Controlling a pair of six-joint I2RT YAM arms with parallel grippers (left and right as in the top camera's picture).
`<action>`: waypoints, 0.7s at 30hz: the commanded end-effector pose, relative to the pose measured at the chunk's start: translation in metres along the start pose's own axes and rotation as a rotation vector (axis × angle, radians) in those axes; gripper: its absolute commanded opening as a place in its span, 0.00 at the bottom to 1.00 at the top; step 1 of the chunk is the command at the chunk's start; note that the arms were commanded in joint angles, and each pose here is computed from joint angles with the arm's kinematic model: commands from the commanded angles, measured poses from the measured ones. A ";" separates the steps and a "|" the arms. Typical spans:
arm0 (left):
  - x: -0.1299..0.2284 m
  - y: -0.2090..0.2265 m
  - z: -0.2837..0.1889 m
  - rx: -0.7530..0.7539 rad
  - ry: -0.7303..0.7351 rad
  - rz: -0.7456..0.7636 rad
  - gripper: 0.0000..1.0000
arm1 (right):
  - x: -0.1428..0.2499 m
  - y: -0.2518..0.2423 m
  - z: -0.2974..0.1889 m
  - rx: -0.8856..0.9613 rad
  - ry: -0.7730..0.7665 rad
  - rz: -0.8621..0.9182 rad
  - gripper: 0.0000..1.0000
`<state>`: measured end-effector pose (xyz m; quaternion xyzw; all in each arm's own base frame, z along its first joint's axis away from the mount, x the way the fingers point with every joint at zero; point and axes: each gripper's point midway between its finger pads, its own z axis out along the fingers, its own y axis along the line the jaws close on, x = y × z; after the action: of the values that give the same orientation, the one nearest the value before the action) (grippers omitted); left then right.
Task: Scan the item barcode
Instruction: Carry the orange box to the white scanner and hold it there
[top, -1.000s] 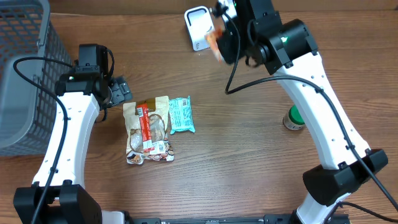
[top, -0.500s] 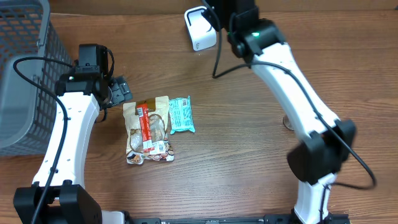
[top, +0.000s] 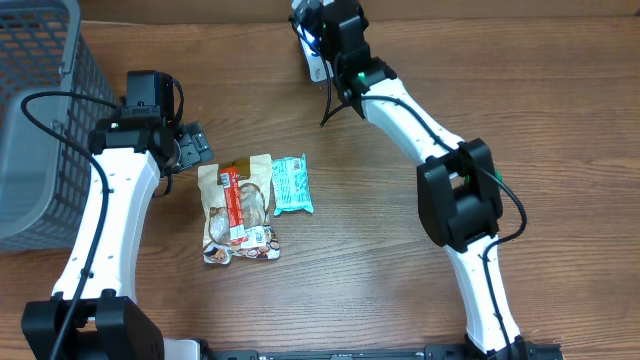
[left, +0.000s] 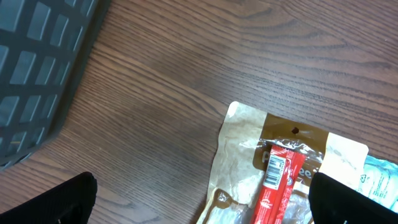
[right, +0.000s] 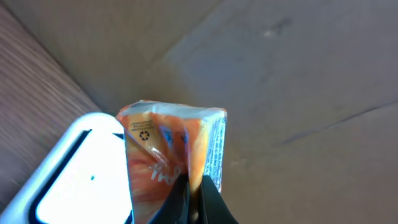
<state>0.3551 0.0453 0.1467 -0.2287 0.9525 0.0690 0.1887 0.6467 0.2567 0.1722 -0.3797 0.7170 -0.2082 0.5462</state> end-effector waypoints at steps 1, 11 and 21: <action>-0.007 -0.001 -0.003 0.000 -0.017 0.015 1.00 | 0.007 0.010 0.007 0.038 0.028 -0.112 0.04; -0.007 -0.001 -0.003 0.000 -0.016 0.015 1.00 | 0.002 0.014 0.009 0.060 0.006 -0.158 0.04; -0.007 -0.001 -0.003 0.000 -0.016 0.016 1.00 | 0.027 0.033 0.022 0.064 0.062 -0.167 0.04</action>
<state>0.3552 0.0453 0.1468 -0.2288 0.9525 0.0692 0.1889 0.6527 0.2622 0.1412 -0.4134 0.6871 -0.2792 0.5282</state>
